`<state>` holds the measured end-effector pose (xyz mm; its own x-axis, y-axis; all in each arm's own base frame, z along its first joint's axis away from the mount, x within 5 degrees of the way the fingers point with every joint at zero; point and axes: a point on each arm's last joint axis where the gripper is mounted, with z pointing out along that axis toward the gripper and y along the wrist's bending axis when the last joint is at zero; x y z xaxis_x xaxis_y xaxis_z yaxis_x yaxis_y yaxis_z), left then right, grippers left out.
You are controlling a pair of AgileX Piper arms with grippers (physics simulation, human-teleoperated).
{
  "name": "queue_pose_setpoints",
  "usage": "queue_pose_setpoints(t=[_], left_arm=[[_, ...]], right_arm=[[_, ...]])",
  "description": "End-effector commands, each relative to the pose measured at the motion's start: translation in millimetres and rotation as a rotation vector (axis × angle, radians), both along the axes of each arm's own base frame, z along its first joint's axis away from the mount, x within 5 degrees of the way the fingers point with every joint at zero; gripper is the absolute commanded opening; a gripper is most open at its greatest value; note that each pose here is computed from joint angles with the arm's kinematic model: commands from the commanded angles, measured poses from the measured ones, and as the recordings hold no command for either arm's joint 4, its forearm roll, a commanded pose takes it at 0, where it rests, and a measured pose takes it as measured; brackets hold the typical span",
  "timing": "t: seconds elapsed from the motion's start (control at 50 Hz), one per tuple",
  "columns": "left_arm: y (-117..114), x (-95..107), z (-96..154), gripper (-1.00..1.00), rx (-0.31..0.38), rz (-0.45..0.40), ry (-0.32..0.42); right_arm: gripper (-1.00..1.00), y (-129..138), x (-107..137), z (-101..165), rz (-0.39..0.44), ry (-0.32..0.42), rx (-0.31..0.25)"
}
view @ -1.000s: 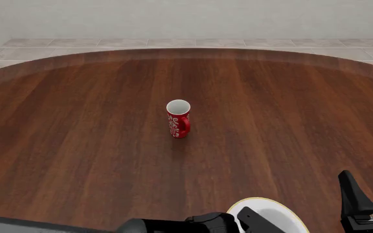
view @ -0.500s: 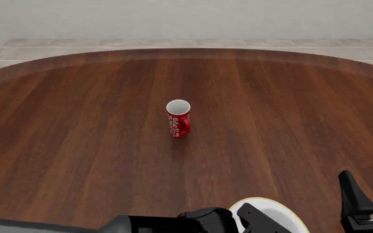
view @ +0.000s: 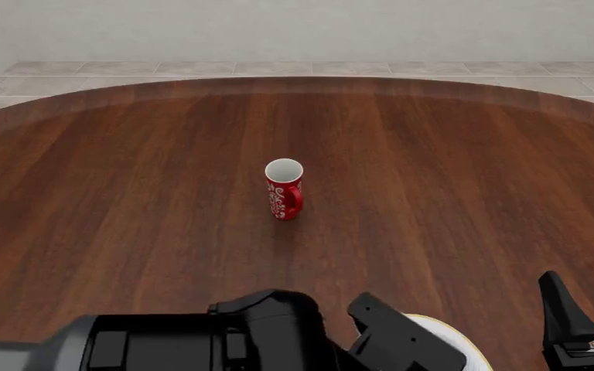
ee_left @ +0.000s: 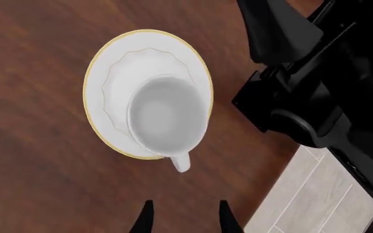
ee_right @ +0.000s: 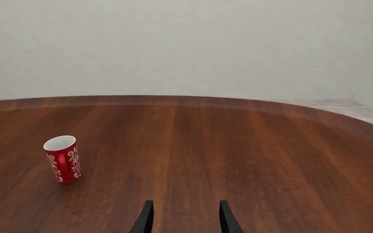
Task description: Put the white mug on the plate.
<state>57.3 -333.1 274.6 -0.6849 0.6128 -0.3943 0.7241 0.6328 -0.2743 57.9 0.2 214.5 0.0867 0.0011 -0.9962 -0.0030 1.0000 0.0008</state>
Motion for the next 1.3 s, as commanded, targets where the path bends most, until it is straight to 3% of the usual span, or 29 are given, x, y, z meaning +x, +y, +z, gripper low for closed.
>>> queue_pose_setpoints(t=[0.02,0.26,0.4,0.62,0.96,1.3], left_arm=[[20.8,4.0,20.1,1.0,-0.028,0.005,-0.016],[46.3,5.7,34.0,1.0,-0.051,0.019,-0.026],[72.7,11.5,50.0,1.0,-0.09,0.044,-0.047],[113.6,17.2,54.9,1.0,-0.12,0.098,-0.069],[158.6,14.9,68.8,1.0,-0.187,0.154,-0.103],[187.0,8.9,72.4,1.0,-0.234,0.193,-0.119]], right_arm=[[1.0,-0.2,-0.1,-0.3,-0.003,0.001,-0.001],[1.0,-0.1,-0.1,-0.2,-0.003,0.001,-0.002],[1.0,-0.2,-0.1,-0.2,-0.003,0.001,-0.002],[1.0,-0.1,-0.1,-0.2,-0.003,0.001,-0.002],[1.0,-0.1,-0.1,-0.3,-0.003,0.001,-0.002],[1.0,0.0,-1.8,1.4,0.0,0.0,-0.012]])
